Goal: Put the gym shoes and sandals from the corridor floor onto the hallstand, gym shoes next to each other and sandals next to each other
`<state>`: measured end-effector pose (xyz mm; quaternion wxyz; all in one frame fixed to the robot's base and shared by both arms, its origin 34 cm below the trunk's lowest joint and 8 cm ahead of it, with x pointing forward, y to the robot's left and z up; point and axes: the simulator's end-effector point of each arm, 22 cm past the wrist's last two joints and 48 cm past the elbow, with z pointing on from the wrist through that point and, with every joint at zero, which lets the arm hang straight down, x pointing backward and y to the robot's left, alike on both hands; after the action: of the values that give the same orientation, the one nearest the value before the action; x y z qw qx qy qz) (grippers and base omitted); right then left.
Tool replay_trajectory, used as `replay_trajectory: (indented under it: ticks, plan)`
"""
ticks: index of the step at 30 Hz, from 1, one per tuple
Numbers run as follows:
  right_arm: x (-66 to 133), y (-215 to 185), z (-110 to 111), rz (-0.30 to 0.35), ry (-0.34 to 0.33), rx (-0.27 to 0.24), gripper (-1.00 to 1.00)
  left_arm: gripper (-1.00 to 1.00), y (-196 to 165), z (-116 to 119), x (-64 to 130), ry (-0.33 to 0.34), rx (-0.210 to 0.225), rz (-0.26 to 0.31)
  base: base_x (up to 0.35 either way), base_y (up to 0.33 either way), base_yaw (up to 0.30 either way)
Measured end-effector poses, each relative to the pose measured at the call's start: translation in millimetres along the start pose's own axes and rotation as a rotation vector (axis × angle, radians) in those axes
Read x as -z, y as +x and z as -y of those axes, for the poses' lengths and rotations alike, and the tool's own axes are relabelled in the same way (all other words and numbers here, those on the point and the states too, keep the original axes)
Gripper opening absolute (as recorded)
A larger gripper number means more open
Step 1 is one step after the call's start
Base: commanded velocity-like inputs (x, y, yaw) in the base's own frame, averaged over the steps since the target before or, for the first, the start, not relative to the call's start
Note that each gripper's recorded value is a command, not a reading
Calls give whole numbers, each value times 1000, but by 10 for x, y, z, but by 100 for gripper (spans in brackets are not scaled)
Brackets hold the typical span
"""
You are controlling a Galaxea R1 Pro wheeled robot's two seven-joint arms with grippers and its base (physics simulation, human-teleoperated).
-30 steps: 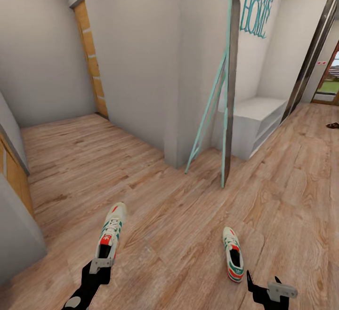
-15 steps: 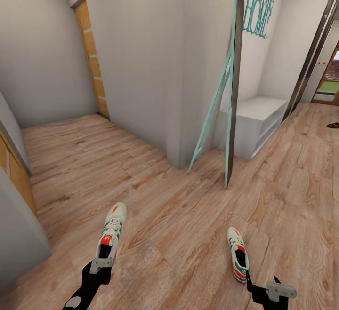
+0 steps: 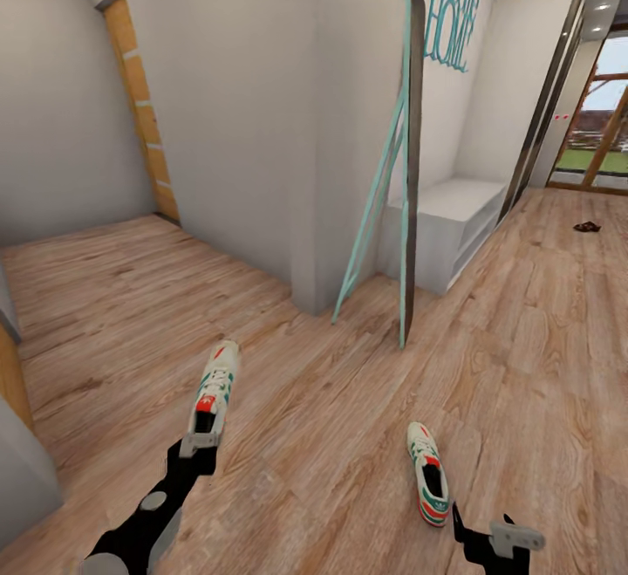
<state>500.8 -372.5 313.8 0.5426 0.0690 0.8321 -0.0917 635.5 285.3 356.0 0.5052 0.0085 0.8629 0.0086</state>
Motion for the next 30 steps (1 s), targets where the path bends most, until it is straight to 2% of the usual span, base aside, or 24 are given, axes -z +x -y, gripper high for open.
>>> replay_trajectory:
  ticks: [2,4,5,6,7,8,13,23,30]
  plan:
    - [-69,72,-31,-71,-5,-2,100,-100,-339,78,-150,8,9,-2,2,0,-11]
    - [-236,-49,-78,-111,-9,-6,100,-100,-659,179,-242,19,22,11,1,0,-3]
    - [-452,-295,-290,-178,-30,-13,100,-100,-950,260,-287,28,29,28,0,0,0]
    - [-744,-819,-433,-115,-45,-22,100,-100,-1248,226,-277,22,30,89,0,0,0]
    - [-713,-749,-462,-130,-52,-15,100,-100,-1181,233,-279,23,30,76,0,0,0]
    - [-736,-808,-648,-133,-86,4,100,-100,-1212,243,-270,26,28,84,0,0,0]
    - [-737,-842,-819,-133,-109,1,100,-100,-1212,279,-267,31,30,79,109,0,0]
    - [-728,-796,-824,-141,-113,5,100,-100,-1246,296,-270,33,27,85,65,0,0]
    - [-719,-684,-827,-157,-114,6,100,-100,-1302,408,-276,51,13,104,0,0,0]
